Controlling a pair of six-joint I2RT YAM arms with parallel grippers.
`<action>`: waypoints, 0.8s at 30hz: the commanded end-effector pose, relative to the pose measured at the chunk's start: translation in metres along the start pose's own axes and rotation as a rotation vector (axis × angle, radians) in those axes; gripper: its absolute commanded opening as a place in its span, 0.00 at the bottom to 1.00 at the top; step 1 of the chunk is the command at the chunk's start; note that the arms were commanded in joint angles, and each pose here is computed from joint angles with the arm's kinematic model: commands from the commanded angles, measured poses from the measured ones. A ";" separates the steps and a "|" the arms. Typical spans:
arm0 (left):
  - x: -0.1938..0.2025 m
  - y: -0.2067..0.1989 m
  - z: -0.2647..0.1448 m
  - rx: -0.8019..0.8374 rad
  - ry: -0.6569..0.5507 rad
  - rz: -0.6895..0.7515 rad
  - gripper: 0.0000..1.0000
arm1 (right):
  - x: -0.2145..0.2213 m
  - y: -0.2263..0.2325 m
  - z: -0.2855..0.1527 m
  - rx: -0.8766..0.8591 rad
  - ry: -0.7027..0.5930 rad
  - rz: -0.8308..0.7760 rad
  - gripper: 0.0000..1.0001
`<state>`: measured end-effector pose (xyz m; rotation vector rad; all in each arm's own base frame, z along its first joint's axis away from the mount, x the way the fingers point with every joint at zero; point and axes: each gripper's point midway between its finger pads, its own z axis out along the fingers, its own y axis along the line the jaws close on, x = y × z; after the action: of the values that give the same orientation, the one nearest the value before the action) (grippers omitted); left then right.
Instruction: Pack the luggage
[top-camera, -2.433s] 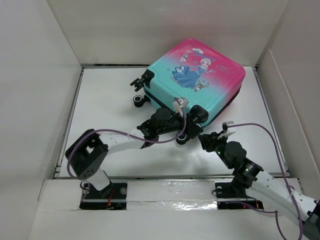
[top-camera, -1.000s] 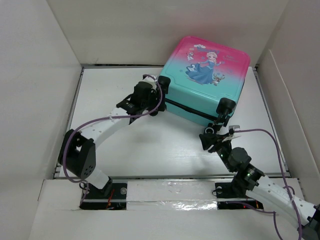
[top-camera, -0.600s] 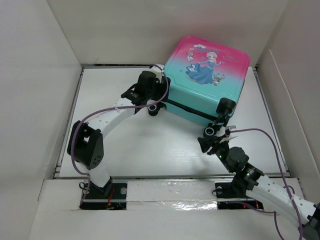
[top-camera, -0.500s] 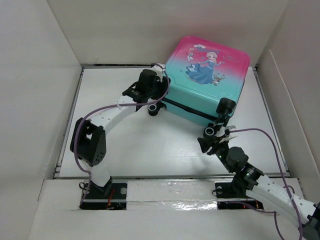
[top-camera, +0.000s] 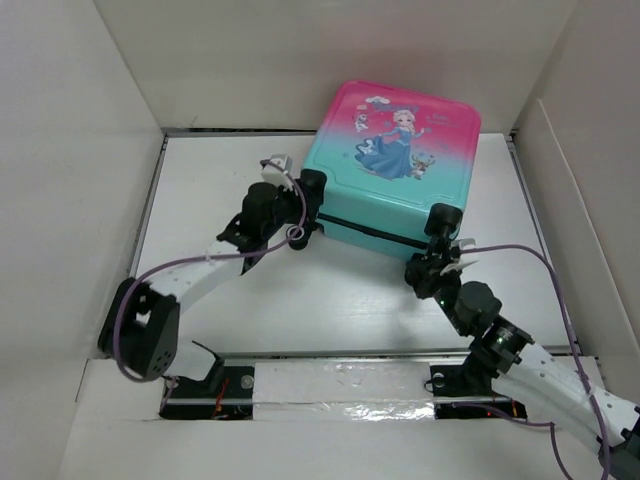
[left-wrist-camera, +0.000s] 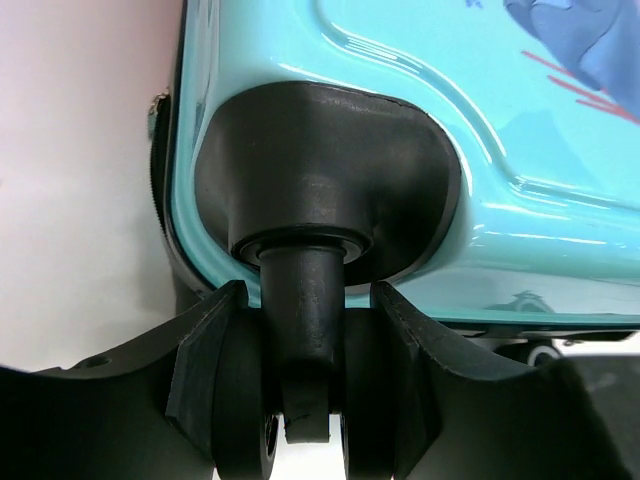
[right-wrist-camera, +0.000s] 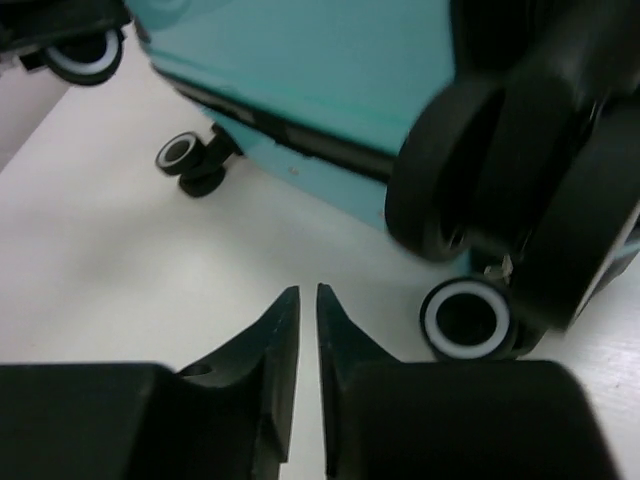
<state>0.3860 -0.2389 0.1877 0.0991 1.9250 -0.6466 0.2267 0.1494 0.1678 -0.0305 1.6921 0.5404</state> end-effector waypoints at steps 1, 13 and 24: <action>-0.004 0.020 -0.043 -0.073 -0.082 -0.116 0.00 | -0.027 0.020 0.011 -0.088 -0.034 -0.094 0.13; 0.002 -0.038 -0.093 0.204 -0.116 -0.255 0.00 | -0.001 0.038 0.015 -0.201 -0.008 -0.004 0.33; -0.028 -0.064 -0.115 0.320 -0.181 -0.286 0.00 | 0.036 -0.017 0.010 0.089 -0.022 0.131 0.35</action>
<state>0.3034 -0.2105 0.1968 -0.1922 1.8820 -0.9037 0.2211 0.1622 0.1044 -0.0256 1.7863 0.5784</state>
